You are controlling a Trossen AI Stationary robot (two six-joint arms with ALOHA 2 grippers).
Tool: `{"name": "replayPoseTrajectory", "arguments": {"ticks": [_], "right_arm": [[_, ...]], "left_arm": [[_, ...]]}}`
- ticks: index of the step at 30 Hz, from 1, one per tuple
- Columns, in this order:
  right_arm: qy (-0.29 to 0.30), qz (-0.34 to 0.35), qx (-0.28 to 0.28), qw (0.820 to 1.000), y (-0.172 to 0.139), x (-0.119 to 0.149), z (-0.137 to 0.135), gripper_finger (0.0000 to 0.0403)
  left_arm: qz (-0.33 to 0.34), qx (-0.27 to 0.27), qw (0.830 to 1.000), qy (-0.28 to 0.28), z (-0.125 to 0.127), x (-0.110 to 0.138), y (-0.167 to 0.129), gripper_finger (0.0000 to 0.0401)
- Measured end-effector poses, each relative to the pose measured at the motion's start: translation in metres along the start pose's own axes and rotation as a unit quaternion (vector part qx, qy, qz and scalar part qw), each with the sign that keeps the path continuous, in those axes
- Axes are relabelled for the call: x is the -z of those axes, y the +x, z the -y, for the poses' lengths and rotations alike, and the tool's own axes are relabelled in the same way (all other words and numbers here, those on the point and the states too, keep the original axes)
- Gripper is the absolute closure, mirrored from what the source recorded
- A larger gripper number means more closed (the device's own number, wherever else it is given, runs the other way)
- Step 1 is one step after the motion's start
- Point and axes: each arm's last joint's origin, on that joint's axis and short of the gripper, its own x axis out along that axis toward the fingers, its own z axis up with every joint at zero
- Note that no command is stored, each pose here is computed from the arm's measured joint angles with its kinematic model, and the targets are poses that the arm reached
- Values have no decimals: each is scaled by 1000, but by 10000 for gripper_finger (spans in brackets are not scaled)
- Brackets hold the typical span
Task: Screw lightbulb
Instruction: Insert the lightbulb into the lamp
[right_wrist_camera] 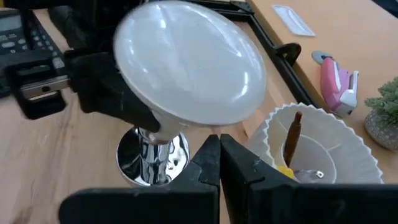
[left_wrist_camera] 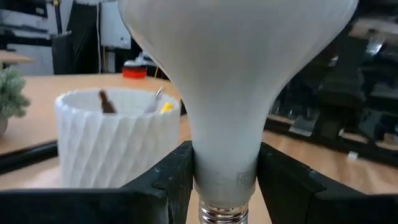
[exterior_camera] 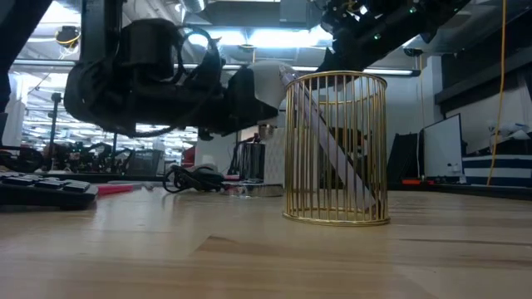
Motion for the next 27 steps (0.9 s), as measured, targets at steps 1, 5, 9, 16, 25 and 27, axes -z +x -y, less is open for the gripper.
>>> {"name": "replayPoseTrajectory", "arguments": {"ticks": [1,5,9,16,25,27], "right_arm": [[0,-1,0,1000,0,0,0,398],[0,0,0,1000,0,0,0,398],[0,-1,0,1000,0,0,0,398],[0,0,-1,1000,0,0,0,398],[3,20,-30,999,0,-3,-2,398],[3,21,-36,999,0,-3,-2,398]], "left_arm": [[-3,2,1000,2,-2,1,0,248],[-4,8,1000,17,-7,-1,-1,248],[-14,16,1000,17,-12,0,-8,248],[-32,68,997,9,-19,1,-15,248],[-47,92,995,10,-22,4,-15,248],[-63,93,994,9,-23,7,-15,248]]}}
